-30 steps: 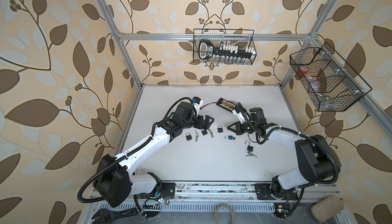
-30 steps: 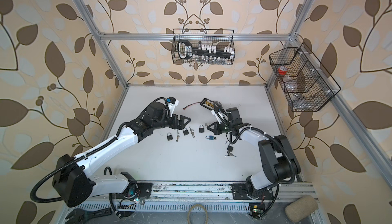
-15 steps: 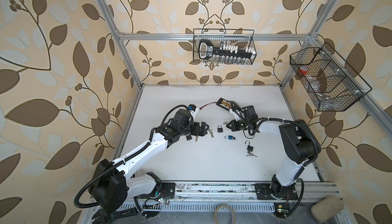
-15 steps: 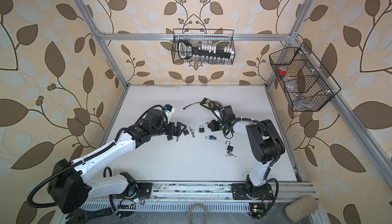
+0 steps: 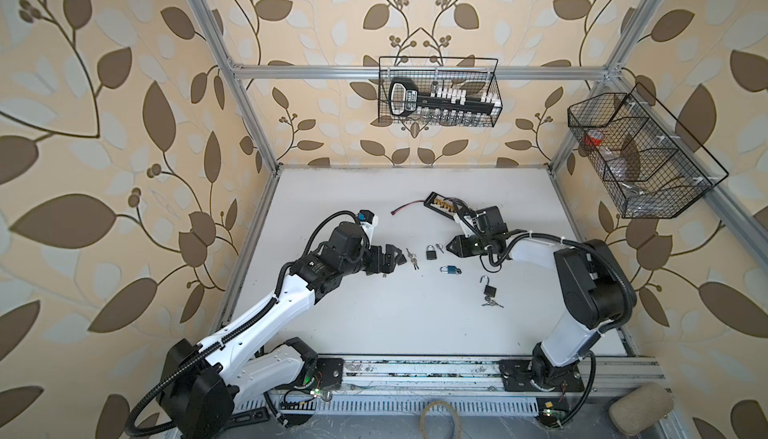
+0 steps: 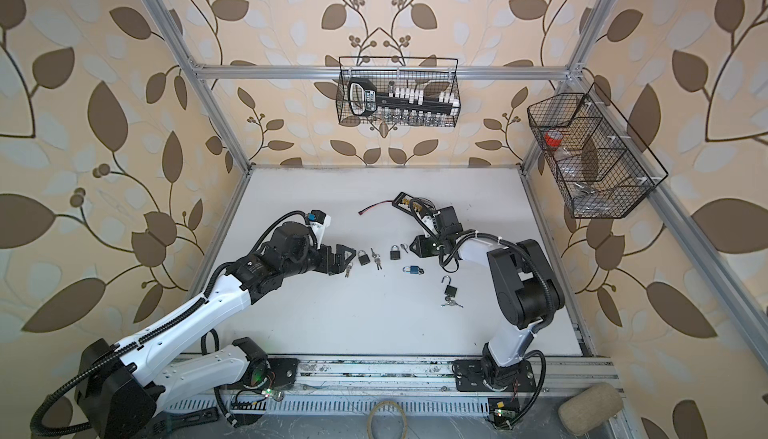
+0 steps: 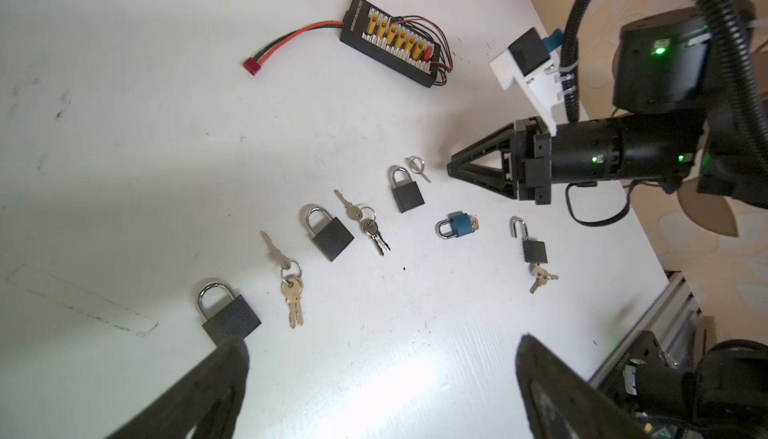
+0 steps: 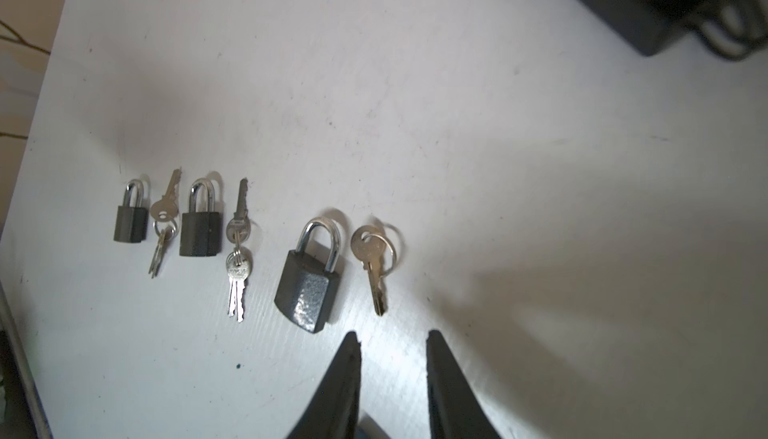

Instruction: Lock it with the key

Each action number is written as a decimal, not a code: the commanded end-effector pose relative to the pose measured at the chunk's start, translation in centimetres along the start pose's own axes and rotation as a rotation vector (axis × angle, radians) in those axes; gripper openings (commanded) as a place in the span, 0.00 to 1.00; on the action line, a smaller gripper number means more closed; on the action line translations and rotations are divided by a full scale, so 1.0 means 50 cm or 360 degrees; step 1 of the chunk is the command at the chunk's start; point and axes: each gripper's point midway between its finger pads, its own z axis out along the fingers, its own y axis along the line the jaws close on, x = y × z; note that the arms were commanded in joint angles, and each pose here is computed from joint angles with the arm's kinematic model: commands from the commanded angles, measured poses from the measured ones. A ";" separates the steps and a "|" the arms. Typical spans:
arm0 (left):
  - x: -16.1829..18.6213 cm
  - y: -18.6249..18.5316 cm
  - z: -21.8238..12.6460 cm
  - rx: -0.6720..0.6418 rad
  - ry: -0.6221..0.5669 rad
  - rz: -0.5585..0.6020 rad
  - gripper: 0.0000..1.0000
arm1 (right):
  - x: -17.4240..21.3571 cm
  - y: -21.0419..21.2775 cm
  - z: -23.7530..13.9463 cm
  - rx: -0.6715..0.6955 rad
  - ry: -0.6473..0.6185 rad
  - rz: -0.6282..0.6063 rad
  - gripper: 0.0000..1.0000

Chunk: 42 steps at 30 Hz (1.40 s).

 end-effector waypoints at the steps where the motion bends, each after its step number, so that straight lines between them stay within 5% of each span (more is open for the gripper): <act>1: 0.018 0.001 -0.008 0.0007 0.0027 -0.0013 0.99 | -0.005 -0.038 -0.051 0.0257 -0.0114 0.0194 0.24; 5: 0.064 -0.030 0.011 0.0018 0.0096 0.0092 0.99 | 0.027 -0.086 -0.125 0.0557 -0.0217 0.0515 0.19; 13: 0.131 -0.148 0.081 0.0171 0.0141 0.0307 0.99 | 0.197 -0.142 -0.202 0.0975 -0.0028 0.0685 0.25; 25: 0.149 -0.195 0.117 0.0236 0.0162 0.0361 0.99 | 0.261 -0.116 -0.186 0.0941 0.0118 0.0687 0.54; 36: 0.153 -0.188 0.113 0.0226 0.0161 0.0338 0.99 | 0.300 -0.106 -0.160 0.0997 0.0287 0.0598 0.51; 42: 0.148 -0.178 0.106 0.0189 0.0137 0.0317 0.99 | 0.317 -0.106 -0.158 0.1049 0.0334 0.0579 0.37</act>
